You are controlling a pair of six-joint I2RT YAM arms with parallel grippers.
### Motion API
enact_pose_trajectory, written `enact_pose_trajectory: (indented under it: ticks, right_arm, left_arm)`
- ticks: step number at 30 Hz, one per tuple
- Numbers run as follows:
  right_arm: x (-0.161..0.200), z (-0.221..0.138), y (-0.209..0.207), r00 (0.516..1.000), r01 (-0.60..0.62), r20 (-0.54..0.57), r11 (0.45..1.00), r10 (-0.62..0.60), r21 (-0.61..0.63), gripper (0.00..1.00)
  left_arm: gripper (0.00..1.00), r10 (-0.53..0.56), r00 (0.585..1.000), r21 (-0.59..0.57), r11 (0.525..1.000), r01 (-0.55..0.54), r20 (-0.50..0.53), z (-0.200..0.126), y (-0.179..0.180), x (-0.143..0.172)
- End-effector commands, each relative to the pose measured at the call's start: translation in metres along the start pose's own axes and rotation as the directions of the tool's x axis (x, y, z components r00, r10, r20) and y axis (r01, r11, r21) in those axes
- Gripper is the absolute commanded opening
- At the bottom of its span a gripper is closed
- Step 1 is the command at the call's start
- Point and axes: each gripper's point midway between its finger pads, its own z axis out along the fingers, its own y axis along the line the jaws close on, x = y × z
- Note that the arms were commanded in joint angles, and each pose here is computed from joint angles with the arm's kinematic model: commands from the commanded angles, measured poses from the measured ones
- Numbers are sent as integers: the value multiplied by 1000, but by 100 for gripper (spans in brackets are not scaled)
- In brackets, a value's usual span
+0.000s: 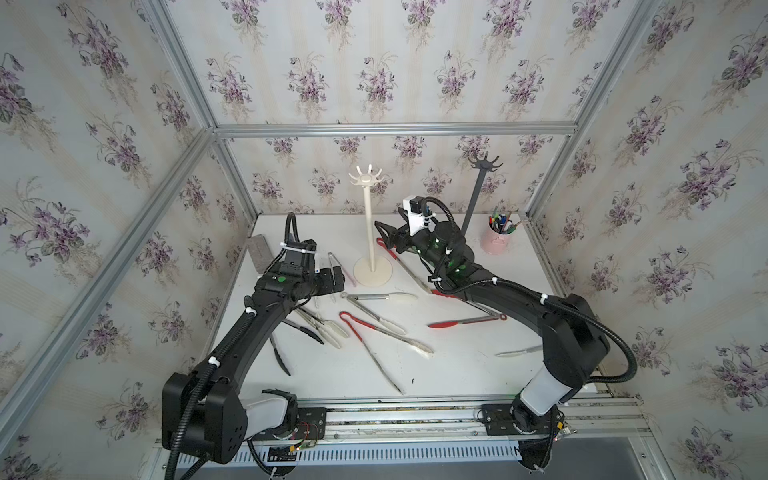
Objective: Hang food tongs on kitchen utensil racks
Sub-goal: Place the rack at the center of the board, then pick up the food tongs from the center of the board.
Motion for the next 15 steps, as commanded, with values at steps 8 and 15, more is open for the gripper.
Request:
enact_pose_trajectory:
  ticks: [8,15]
  right_arm:
    - [-10,-69,4,984,-125,-130,992,121,-20,100]
    - [6,-120,0,956,-151,-245,987,161,57,100]
  left_arm:
    - [99,-49,998,-16,999,49,-35,11,1,-2]
    - [99,-70,994,-77,995,64,-82,22,9,0]
